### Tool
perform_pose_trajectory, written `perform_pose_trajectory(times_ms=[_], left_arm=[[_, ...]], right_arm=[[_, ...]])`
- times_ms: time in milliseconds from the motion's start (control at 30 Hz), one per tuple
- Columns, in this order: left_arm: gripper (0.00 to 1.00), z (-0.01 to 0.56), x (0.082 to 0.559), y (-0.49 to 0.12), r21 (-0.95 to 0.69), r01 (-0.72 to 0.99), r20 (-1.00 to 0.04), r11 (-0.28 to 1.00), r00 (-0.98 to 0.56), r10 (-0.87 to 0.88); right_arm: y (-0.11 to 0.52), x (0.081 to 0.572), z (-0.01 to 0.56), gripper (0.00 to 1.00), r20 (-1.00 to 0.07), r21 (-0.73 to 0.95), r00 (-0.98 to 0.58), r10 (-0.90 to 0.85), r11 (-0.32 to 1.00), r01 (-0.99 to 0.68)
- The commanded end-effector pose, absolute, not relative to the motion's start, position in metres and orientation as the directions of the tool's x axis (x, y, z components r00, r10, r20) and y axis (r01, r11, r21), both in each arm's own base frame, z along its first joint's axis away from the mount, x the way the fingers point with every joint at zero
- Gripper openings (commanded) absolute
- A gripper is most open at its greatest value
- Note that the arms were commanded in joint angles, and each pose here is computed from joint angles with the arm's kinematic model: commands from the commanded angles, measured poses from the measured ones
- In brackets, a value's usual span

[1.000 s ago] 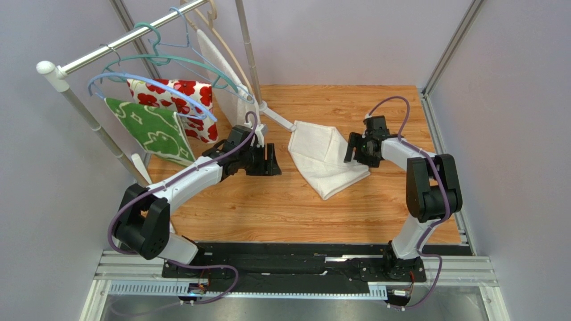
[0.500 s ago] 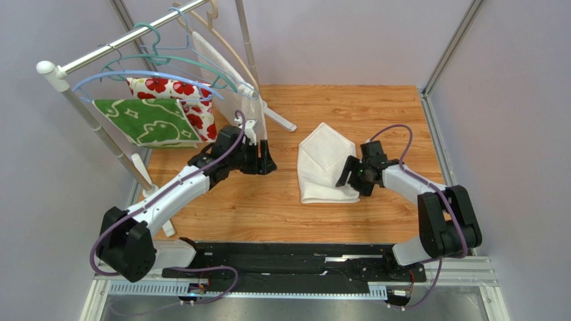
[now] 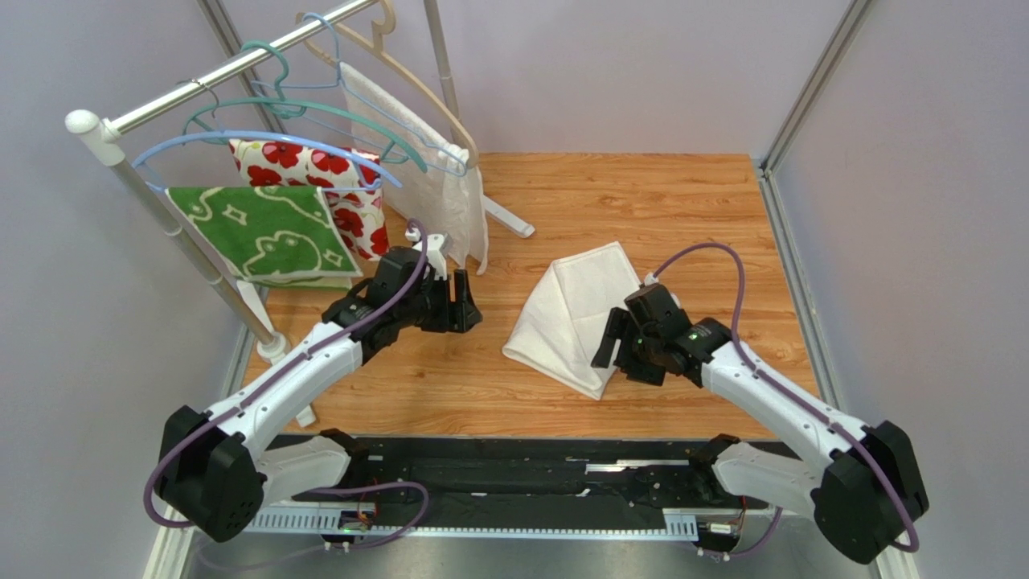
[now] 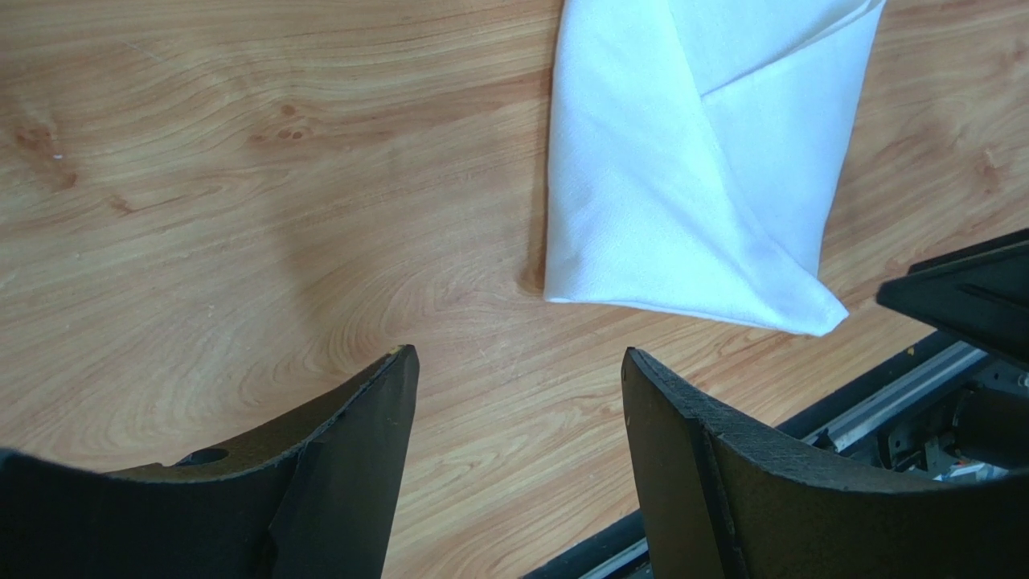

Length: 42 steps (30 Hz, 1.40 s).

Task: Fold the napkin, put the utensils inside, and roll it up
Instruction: Fold the napkin

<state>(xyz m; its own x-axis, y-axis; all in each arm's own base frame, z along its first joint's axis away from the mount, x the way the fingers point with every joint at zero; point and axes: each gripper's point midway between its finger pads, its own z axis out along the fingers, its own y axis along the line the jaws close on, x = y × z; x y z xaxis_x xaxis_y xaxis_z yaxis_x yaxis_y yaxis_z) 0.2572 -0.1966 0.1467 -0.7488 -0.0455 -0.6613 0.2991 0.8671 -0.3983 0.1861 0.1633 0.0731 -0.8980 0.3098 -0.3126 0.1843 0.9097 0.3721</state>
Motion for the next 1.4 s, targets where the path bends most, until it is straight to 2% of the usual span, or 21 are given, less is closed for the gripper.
perform_pose_trajectory(times_ms=[0, 167, 333, 600, 867, 1167, 1367], left_arm=[[0.72, 0.139, 0.263, -0.208, -0.432, 0.309, -0.641, 0.847, -0.766, -0.048], [0.7, 0.135, 0.278, -0.23, -0.49, 0.31, -0.611, 0.815, -0.789, -0.067], [0.7, 0.129, 0.293, -0.242, -0.508, 0.308, -0.6, 0.805, -0.796, -0.074], [0.69, 0.118, 0.309, -0.268, -0.565, 0.339, -0.588, 0.752, -0.805, -0.08], [0.67, 0.091, 0.312, -0.29, -0.593, 0.378, -0.545, 0.711, -0.838, -0.009], [0.66, 0.072, 0.306, -0.31, -0.595, 0.448, -0.547, 0.667, -0.834, 0.072], [0.63, 0.053, 0.304, -0.304, -0.558, 0.427, -0.524, 0.712, -0.846, 0.098]], right_arm=[[0.167, 0.202, 0.114, 0.71, -0.448, 0.402, -0.86, 0.243, 0.914, 0.049], [0.203, 0.205, 0.117, 0.53, -0.451, 0.479, -0.881, 0.146, 0.872, -0.1], [0.227, 0.2, 0.105, 0.45, -0.442, 0.47, -0.895, 0.058, 0.865, -0.176], [0.206, 0.189, 0.057, 0.34, -0.367, 0.354, -0.93, 0.03, 0.929, -0.11], [0.197, 0.188, 0.025, 0.24, -0.319, 0.282, -0.947, 0.027, 0.957, -0.068], [0.191, 0.183, 0.009, 0.23, -0.284, 0.249, -0.958, 0.033, 0.968, -0.04], [0.19, 0.182, 0.007, 0.23, -0.277, 0.246, -0.96, 0.032, 0.969, -0.039]])
